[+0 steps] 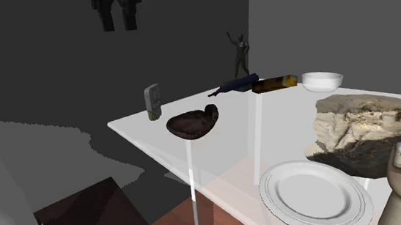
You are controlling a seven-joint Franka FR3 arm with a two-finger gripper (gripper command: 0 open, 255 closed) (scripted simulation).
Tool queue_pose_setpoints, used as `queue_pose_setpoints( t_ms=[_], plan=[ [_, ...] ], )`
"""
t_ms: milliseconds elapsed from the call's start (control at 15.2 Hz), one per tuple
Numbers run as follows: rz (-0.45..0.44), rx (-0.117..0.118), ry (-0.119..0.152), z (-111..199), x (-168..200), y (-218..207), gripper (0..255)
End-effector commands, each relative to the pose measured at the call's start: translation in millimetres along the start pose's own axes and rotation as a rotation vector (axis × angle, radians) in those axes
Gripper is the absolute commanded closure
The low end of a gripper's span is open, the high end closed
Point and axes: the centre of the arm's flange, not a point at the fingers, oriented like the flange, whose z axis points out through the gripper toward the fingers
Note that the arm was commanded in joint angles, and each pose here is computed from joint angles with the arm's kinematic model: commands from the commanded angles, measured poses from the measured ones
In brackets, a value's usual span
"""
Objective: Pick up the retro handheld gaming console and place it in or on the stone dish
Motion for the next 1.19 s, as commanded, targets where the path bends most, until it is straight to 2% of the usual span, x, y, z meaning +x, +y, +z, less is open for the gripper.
queue_pose_setpoints(
  t_ms=[0, 1122],
  plan=[
    [0.0, 0.0, 0.0, 0.0, 0.0, 0.0, 0],
    [0.007, -0.026, -0.009, 96.1, 137.8, -154.0, 0]
  ],
)
